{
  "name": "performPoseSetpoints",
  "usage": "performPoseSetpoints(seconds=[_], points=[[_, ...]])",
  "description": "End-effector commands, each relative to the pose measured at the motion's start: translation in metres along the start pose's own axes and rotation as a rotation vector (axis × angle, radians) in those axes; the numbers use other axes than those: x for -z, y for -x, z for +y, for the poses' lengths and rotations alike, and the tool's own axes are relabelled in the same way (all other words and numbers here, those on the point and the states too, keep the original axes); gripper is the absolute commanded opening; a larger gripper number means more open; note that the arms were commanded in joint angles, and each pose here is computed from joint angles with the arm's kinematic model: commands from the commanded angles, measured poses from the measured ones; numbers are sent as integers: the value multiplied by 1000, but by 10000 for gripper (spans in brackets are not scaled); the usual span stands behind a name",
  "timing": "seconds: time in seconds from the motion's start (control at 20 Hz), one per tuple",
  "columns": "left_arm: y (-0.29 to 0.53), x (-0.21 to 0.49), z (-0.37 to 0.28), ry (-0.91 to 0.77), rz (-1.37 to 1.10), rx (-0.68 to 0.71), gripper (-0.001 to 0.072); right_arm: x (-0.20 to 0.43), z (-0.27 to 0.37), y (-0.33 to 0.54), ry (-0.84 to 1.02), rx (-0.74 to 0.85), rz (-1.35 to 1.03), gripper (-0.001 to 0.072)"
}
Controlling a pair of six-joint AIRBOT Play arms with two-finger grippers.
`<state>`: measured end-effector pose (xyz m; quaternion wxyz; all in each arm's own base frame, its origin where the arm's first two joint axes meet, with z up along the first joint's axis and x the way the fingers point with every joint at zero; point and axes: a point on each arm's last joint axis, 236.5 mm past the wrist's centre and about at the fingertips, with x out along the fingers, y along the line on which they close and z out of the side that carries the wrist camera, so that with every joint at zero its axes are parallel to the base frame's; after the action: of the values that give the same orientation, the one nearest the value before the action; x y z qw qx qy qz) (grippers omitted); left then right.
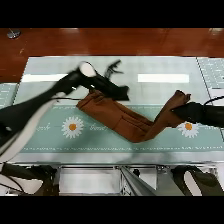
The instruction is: Fold the shirts.
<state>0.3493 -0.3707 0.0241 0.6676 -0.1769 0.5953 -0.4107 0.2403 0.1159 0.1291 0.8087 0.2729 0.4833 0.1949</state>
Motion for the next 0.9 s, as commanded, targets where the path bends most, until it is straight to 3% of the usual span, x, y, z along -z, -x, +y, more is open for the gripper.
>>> performPoseSetpoints(seconds=[0.0, 0.3, 0.55, 0.85], points=[[124, -16, 49, 41, -181, -129, 20, -10, 34, -27, 54, -91, 45, 34], [256, 71, 86, 132, -624, -297, 20, -9, 115, -152, 194, -180, 248, 34], [257, 144, 102, 188, -775, -360, 21, -13, 153, -259, 231, -194, 382, 35], [241, 155, 113, 262, -759, -331, 21, -13, 179, -333, 191, -228, 449, 34]])
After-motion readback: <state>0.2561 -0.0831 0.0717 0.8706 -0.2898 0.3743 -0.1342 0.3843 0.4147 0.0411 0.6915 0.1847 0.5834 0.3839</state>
